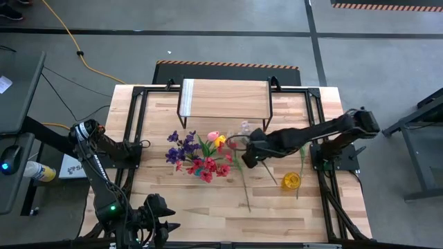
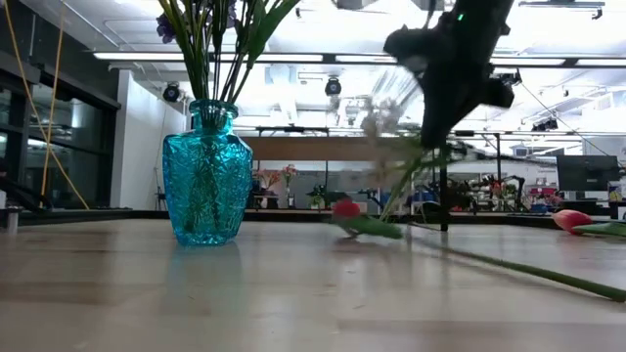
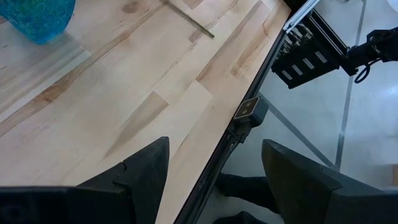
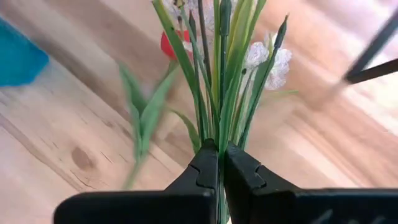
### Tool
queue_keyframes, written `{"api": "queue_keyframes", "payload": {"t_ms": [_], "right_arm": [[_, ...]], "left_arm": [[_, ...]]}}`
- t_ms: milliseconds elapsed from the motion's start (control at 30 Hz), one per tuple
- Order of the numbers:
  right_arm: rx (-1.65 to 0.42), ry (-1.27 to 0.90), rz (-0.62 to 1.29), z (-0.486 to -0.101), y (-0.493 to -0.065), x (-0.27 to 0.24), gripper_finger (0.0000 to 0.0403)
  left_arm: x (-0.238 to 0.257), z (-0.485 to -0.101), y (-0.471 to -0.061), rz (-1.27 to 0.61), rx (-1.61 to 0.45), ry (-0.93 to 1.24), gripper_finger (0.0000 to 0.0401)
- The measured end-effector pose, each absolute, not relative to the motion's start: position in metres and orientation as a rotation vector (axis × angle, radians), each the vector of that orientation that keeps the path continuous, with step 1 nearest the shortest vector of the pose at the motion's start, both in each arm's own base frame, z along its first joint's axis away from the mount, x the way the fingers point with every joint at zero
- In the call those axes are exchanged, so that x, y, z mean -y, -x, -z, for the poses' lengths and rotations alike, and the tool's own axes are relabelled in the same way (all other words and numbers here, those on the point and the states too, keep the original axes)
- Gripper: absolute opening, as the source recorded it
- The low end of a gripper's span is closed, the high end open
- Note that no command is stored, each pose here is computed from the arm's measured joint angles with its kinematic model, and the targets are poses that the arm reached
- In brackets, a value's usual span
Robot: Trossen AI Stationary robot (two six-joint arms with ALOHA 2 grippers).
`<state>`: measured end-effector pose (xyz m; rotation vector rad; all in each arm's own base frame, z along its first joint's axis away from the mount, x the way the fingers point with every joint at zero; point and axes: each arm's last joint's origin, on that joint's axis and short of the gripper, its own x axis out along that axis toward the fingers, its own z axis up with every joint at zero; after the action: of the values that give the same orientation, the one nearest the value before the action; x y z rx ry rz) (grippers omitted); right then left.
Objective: Pick and place flowers into a vace then onto a shelf
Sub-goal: Put the white flowers into the yellow vase
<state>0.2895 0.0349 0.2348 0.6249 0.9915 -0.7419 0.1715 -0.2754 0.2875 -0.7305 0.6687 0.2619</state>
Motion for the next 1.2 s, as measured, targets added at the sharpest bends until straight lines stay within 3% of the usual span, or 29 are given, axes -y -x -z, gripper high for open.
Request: {"api": "queue_keyframes", "payload": {"t_ms": [467, 1200], "right_arm": [[-0.743, -0.7, 0.747, -0.302, -0.236, -0.024, 0.0002], [-0.455, -0.641, 0.689, -0.354, -0.17, -0.024, 0.0001]], "left_arm": [[0.275, -0.287, -0.171, -0.262, -0.669, 0.73, 0.0287], [0.275, -0.287, -0.171, -0.262, -0.669, 0.73, 0.0287]]}}
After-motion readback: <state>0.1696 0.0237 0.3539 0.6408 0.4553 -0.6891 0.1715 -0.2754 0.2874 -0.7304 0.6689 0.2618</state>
